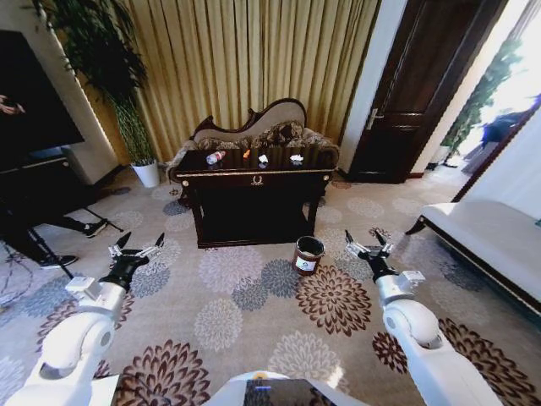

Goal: Move to the front of the table and place the trash on the table into the trash bin.

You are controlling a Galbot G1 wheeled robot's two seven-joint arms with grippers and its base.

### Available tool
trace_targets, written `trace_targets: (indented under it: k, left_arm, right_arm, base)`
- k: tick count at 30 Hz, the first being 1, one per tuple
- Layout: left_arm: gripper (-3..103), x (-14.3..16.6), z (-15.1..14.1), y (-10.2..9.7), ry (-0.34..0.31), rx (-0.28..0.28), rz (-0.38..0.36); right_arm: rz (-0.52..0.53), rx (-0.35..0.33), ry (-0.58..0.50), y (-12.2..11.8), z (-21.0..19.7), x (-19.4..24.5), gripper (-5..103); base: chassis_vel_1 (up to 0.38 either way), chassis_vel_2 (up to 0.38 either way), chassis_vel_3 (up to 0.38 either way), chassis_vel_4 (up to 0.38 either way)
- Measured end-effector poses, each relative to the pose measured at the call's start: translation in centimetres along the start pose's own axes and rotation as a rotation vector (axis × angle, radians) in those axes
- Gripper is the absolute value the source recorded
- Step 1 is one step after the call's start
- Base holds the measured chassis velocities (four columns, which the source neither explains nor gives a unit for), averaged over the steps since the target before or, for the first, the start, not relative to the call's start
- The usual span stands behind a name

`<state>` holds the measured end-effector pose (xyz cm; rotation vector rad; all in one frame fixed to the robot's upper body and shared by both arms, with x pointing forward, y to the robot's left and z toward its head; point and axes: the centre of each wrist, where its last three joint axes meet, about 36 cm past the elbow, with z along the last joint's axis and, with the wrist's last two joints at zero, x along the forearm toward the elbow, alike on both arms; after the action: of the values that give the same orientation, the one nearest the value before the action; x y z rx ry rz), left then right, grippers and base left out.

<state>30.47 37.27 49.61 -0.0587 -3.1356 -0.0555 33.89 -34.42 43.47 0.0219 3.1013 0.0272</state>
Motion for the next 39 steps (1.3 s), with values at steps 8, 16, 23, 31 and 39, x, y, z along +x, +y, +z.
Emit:
trace_targets:
  k: [8, 16, 23, 31, 39]
  left_arm:
    - [100, -0.13, 0.03, -0.09, -0.003, 0.017, 0.007]
    - [100, -0.33, 0.45, 0.06, -0.002, 0.028, 0.013]
    - [100, -0.23, 0.67, 0.11, -0.005, 0.035, 0.023]
    - [100, -0.20, 0.59, -0.01, -0.009, 0.038, 0.030]
    - [100, -0.18, 0.54, -0.01, -0.011, 0.036, 0.031]
  right_arm:
    - [-0.002, 0.005, 0.001, -0.12, 0.02, -0.07, 100]
    - [-0.026, 0.002, 0.002, 0.19, -0.15, -0.04, 100]
    - [-0.043, 0.008, -0.019, 0.22, -0.86, -0.60, 100]
    - [-0.030, -0.014, -0.036, 0.24, -0.66, -0.56, 100]
    - [-0.024, -0.024, -0.038, 0.39, -0.44, -0.45, 100]
  base:
    - [0.000, 0.000, 0.000, 0.000]
    - [0.000, 0.000, 0.000, 0.000]
    - [0.000, 0.000, 0.000, 0.000]
    - [0.000, 0.000, 0.000, 0.000]
    - [0.000, 0.000, 0.000, 0.000]
